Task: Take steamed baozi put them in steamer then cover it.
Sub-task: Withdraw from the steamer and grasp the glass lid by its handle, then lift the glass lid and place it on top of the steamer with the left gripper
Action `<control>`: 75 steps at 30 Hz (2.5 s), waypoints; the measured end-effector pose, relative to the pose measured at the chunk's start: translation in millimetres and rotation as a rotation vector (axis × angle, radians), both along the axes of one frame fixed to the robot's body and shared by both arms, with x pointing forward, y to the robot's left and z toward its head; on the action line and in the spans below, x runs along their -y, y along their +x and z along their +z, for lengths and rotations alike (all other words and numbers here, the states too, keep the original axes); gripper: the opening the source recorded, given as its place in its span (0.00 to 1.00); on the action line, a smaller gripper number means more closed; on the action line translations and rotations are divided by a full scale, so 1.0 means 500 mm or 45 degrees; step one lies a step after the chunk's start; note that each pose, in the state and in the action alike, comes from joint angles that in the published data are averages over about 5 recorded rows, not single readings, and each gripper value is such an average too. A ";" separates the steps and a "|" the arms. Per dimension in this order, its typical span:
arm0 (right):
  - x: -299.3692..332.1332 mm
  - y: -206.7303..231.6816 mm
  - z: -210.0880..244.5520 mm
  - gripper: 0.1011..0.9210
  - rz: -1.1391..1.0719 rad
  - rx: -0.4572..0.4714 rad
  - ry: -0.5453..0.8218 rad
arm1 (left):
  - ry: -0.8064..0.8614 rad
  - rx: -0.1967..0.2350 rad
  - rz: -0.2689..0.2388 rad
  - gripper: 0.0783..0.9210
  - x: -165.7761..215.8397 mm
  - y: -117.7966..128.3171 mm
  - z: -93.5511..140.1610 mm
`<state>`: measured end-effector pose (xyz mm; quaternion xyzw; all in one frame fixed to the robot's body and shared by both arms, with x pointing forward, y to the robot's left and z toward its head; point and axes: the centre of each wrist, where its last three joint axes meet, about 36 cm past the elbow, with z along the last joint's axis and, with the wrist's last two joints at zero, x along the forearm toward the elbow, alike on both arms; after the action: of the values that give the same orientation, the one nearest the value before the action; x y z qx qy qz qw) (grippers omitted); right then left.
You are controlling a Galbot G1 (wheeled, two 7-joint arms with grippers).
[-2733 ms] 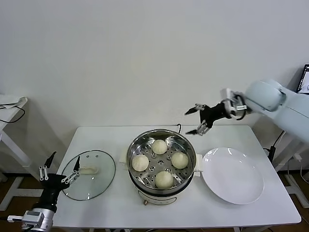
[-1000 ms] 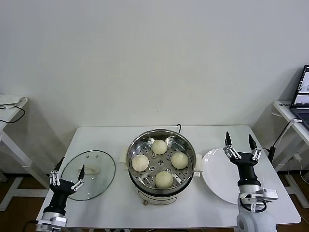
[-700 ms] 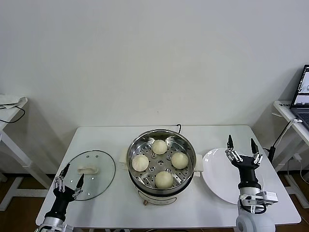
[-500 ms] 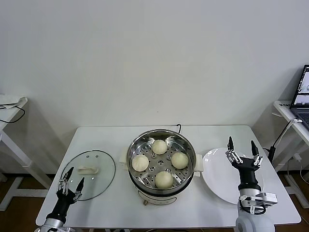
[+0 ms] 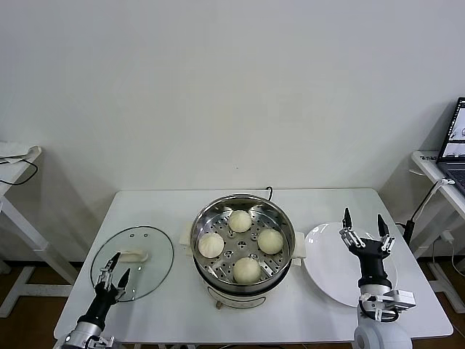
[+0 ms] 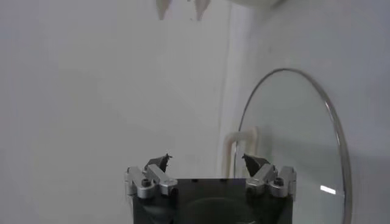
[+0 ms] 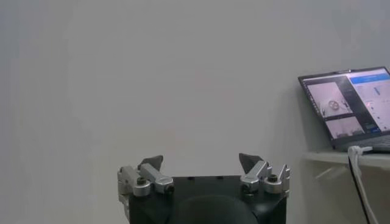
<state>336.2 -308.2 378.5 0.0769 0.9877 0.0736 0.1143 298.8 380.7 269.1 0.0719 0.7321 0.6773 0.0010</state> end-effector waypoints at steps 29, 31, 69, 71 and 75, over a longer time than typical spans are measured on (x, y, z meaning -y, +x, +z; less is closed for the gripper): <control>-0.003 -0.004 -0.031 0.88 0.012 -0.016 -0.029 | 0.037 0.036 0.031 0.88 0.012 0.119 -0.014; -0.004 -0.004 -0.034 0.88 0.013 -0.017 -0.031 | 0.035 0.039 0.036 0.88 0.012 0.126 -0.015; -0.012 0.018 -0.068 0.88 0.020 -0.013 -0.050 | 0.037 0.113 0.115 0.13 0.011 0.154 -0.004; -0.011 0.020 -0.068 0.88 0.019 -0.012 -0.049 | 0.052 0.137 0.124 0.13 0.007 0.149 0.013; -0.008 0.022 -0.067 0.88 0.017 -0.011 -0.049 | 0.085 0.183 0.147 0.13 -0.004 0.132 0.053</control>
<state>347.3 -304.2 344.9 0.0684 0.9899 0.0549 0.1111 364.7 382.9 295.8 -0.0191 0.7102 0.7036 0.0122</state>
